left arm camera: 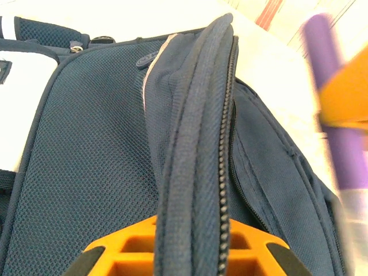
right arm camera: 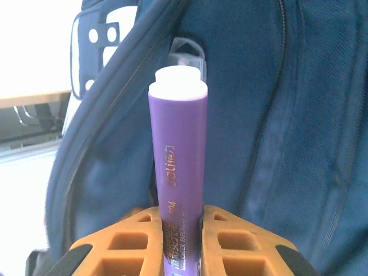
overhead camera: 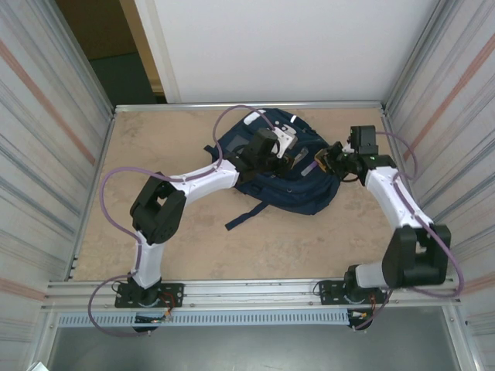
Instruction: Pack the student bag
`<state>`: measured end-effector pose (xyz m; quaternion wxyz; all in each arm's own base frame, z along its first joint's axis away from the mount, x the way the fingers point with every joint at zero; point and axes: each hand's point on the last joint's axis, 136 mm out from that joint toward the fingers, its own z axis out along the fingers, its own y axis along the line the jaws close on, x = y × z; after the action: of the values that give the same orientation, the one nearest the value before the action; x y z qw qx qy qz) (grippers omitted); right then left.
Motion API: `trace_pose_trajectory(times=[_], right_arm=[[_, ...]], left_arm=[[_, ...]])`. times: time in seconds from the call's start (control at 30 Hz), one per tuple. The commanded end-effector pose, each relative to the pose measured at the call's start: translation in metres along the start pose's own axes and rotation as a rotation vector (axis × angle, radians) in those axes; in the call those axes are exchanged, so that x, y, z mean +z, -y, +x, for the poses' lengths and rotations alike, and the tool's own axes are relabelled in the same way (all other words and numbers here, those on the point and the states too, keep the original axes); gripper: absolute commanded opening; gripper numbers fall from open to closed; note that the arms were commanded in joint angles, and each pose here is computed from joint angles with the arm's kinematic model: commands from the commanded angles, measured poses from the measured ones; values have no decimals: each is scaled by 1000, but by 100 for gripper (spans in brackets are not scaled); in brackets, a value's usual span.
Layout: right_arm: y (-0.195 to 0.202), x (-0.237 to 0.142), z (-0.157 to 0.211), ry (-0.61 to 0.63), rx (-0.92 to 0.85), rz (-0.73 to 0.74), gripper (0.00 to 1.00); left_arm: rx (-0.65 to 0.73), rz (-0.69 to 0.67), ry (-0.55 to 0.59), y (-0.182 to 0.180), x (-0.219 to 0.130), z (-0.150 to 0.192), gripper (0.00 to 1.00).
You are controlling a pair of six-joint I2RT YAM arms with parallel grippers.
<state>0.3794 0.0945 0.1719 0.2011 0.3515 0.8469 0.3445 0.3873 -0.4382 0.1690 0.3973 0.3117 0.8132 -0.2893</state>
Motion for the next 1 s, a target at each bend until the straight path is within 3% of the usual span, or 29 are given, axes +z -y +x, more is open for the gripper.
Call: trace_pose_trajectory(times=[0.0, 0.23, 0.37, 0.5, 0.57, 0.73, 0.87, 0.97], right_arm=[[-13, 21, -12, 15, -2, -34, 17], [1, 68, -12, -28, -48, 18, 27], [19, 71, -16, -62, -44, 58, 47], [29, 48, -19, -83, -67, 57, 50], [38, 30, -17, -83, -72, 80, 52], [67, -5, -2, -54, -158, 191, 56], [78, -14, 13, -79, -244, 219, 56], [74, -14, 30, -120, -337, 205, 56]], left_arm=[[6, 116, 197, 32, -40, -66, 0], [-11, 135, 194, 32, -35, -55, 0], [-13, 124, 190, 28, -33, -49, 0], [-35, 145, 172, 26, -35, -39, 21], [-36, 178, 155, 32, -42, -33, 40], [-6, 214, 73, 42, -73, -9, 58], [-98, 73, -79, 15, -83, 22, 72], [-271, -114, -203, -24, -76, 50, 75]])
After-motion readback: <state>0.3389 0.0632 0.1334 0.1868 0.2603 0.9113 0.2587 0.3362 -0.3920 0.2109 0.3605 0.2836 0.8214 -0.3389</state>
